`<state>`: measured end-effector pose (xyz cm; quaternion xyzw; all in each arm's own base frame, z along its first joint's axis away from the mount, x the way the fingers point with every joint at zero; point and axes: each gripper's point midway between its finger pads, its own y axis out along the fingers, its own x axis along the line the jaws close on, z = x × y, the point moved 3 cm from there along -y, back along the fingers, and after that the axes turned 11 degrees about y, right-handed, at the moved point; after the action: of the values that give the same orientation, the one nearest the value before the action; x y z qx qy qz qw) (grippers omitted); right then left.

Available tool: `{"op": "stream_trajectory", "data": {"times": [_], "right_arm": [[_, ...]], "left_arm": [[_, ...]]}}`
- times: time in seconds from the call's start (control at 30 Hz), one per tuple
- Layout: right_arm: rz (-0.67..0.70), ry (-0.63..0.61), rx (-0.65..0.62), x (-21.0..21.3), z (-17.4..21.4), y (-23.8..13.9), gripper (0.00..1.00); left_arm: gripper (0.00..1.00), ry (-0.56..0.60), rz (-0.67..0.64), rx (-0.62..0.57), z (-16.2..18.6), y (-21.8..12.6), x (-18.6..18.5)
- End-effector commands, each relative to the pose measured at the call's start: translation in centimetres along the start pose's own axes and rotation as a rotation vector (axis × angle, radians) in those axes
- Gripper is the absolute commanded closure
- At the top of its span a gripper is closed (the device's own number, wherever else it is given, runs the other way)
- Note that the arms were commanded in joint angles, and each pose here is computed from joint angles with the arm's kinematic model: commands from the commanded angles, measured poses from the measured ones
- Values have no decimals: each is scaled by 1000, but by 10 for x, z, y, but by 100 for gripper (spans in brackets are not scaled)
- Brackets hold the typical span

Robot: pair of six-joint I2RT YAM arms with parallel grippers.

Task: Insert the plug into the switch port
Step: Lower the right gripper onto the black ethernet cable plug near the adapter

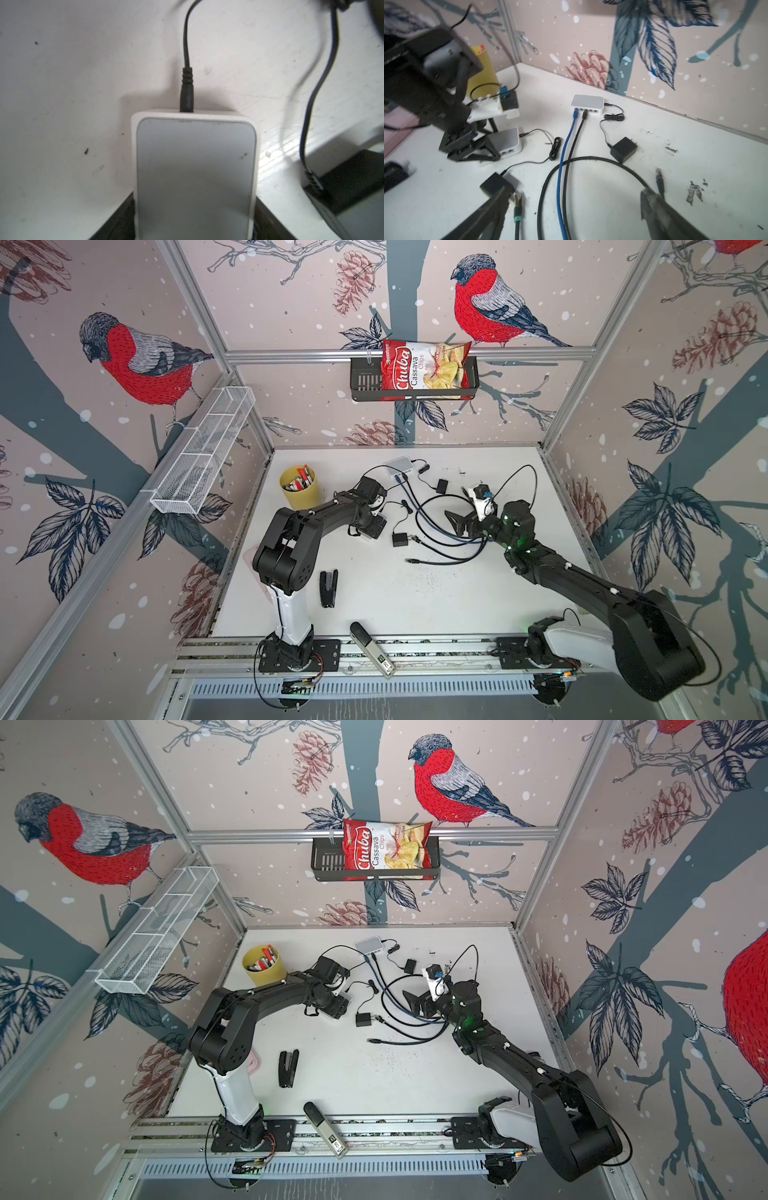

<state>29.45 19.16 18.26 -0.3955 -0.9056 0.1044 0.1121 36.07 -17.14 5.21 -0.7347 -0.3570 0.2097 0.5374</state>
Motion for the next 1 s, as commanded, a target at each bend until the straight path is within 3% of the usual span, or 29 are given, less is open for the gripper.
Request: {"op": "stream_trajectory", "data": {"times": [0.0, 0.13, 0.43, 0.6, 0.7, 0.8, 0.97], "right_arm": [[-61, -207, 38, 18, 15, 0, 1], [-90, -262, 30, 32, 16, 1, 1], [23, -149, 21, 16, -17, 15, 1], [-13, -169, 48, 20, -20, 18, 1], [-99, -242, 93, 36, -8, 18, 0], [-164, -313, 183, 51, 19, 24, 6], [-244, -336, 261, 65, 45, 30, 27]], "left_arm": [[30, -29, 37, 34, 6, 5, -5], [29, -36, 51, 35, 8, 6, -8], [26, -56, 66, 21, 8, 6, -10], [23, -60, 72, 23, 9, 7, -11], [20, -59, 71, 20, 8, 6, -10], [20, -59, 68, 15, 7, 4, -10], [19, -63, 69, 6, 6, 3, -10]]}}
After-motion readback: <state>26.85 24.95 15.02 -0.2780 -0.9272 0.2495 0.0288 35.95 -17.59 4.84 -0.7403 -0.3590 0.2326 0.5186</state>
